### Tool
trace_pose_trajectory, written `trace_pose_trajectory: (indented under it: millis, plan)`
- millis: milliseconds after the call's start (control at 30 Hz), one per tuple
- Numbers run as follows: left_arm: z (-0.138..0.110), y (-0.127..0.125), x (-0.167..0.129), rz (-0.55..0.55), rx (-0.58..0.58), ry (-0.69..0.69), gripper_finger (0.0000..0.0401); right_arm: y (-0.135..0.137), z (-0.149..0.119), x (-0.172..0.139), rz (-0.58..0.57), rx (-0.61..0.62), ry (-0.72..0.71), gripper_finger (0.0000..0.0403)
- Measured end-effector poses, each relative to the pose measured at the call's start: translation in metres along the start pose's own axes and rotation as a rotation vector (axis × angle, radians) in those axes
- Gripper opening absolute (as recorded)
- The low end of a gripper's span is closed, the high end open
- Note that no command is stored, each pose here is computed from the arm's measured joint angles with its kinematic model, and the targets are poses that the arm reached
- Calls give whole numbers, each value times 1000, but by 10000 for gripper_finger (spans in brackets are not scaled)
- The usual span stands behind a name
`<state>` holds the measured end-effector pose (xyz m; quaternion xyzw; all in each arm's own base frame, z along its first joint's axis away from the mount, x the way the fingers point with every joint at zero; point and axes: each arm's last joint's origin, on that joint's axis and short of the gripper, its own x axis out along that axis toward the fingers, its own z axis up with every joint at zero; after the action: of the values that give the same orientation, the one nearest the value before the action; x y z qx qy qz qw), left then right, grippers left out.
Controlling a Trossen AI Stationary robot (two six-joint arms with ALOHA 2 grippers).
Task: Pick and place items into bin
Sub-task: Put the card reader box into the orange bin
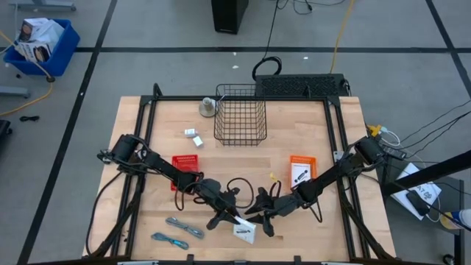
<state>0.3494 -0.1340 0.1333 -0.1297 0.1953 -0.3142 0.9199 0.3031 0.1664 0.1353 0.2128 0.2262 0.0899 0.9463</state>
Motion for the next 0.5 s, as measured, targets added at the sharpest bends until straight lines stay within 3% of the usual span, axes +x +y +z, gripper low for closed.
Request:
trace_pose_trajectory:
  millis: [233,400,500]
  plan:
    - [-2,-1,-2,3,-81,44,66,-2,-8,-4,29,52,155,130]
    - [2,-2,-5,35,-69,45,55,-5,-16,-22,-28,125,228,130]
    - [8,-4,-10,102,-52,48,55,-2,-21,-35,-5,162,224,130]
